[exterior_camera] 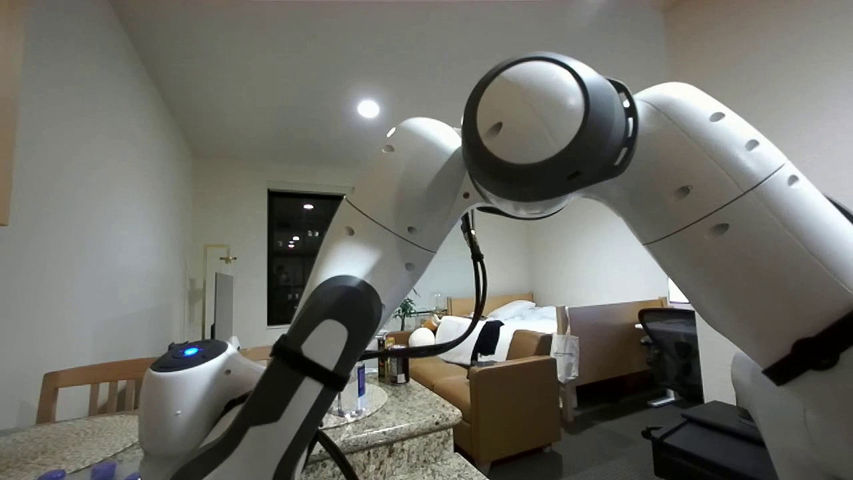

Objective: Move the towel to the left

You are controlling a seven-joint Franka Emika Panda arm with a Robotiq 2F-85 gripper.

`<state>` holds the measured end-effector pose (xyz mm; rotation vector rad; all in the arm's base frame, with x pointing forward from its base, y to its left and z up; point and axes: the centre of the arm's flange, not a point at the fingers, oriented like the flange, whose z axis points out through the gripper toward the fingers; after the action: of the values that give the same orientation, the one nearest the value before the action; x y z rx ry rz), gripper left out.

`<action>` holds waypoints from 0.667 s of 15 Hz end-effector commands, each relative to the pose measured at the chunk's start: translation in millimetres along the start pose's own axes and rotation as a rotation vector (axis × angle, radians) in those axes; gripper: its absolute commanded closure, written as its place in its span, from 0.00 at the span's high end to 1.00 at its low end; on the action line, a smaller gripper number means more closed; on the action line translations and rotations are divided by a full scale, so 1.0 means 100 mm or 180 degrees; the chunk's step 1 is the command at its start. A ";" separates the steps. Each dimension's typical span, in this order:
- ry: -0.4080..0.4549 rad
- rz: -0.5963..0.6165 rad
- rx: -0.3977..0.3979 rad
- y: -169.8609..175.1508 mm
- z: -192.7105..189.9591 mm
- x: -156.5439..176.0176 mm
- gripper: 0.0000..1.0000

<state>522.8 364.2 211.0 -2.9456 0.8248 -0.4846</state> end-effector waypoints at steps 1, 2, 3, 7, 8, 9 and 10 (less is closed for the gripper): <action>-0.0017 0.0167 0.0005 -0.12 0.10 0.17 0.09; -0.0010 0.0220 0.0041 -0.13 0.10 0.22 0.09; -0.0010 0.0265 0.0059 -0.14 0.10 0.26 0.09; -0.0005 0.0460 0.0126 -0.23 0.07 0.47 0.09; -0.0015 0.0486 0.0137 -0.24 0.06 0.51 0.09; -0.0012 0.0514 0.0147 -0.25 0.05 0.53 0.09; -0.0007 0.0532 0.0152 -0.26 0.05 0.55 0.09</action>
<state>571.7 357.7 222.2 -2.8252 0.9906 -0.4929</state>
